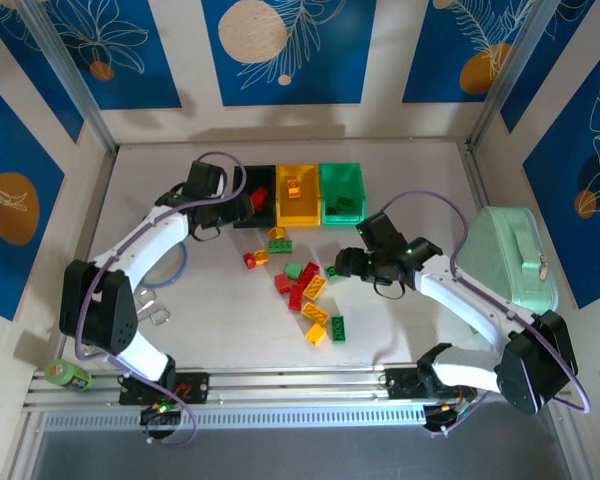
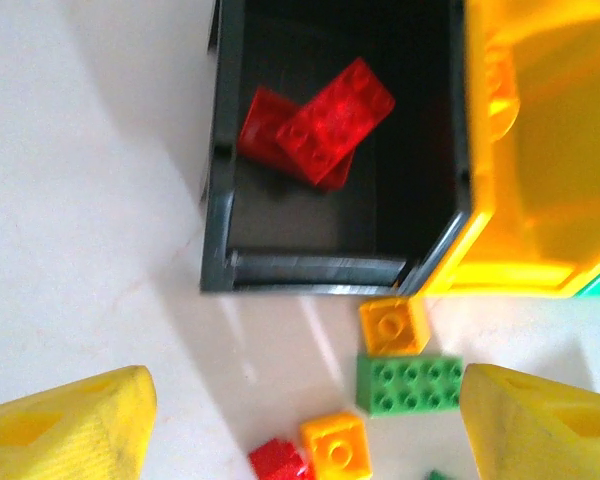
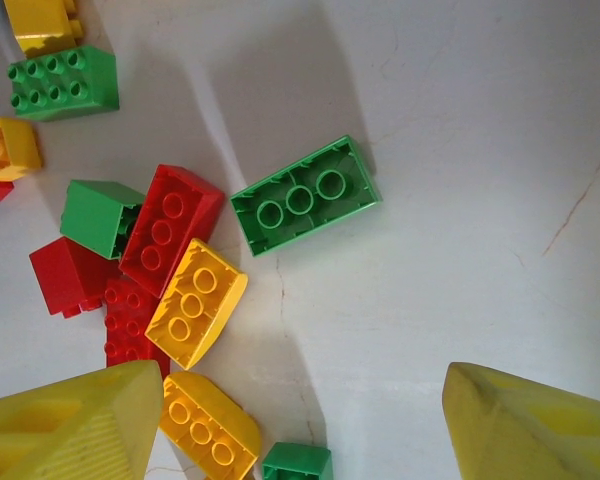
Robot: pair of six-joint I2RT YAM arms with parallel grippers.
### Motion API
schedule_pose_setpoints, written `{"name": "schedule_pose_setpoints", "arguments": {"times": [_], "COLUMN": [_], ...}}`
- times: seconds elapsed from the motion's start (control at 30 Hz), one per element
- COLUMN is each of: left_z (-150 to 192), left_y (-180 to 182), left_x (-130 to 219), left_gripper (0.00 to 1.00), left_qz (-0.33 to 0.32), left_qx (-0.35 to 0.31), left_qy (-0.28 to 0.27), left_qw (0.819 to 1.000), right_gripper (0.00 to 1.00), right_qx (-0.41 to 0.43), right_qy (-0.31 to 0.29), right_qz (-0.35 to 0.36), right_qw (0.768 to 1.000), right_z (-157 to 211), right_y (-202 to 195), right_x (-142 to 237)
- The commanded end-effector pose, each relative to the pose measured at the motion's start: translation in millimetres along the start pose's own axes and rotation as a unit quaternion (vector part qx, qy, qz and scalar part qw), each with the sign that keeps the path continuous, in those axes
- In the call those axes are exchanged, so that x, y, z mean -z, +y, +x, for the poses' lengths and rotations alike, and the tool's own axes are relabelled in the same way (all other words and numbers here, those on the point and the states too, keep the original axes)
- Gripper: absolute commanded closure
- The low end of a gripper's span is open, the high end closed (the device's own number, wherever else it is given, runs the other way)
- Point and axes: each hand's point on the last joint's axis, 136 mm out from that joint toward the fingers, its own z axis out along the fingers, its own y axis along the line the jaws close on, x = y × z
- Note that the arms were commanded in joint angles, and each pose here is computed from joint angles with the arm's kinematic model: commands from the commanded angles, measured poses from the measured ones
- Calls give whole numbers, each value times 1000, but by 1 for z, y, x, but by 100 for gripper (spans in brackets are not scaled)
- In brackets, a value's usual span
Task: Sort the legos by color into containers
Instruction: Pick up the lego from the center of the table.
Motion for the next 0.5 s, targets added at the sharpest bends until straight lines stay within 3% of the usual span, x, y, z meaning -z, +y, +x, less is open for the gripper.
{"name": "schedule_pose_setpoints", "arguments": {"times": [0.0,0.47], "left_z": [21,93], "left_y": [3,15], "left_x": [-4,-38], "left_gripper": [21,22], "left_qz": [17,20], "left_qx": [-5,35], "left_qy": [18,80], "left_qw": [1000,996], "right_gripper": [25,26], "right_qx": [15,25], "right_qy": [2,10], "right_qz": [-21,-13], "right_qw": [1000,1000], "right_z": [-5,-5], "right_y": [17,28], "right_x": [2,-4]}}
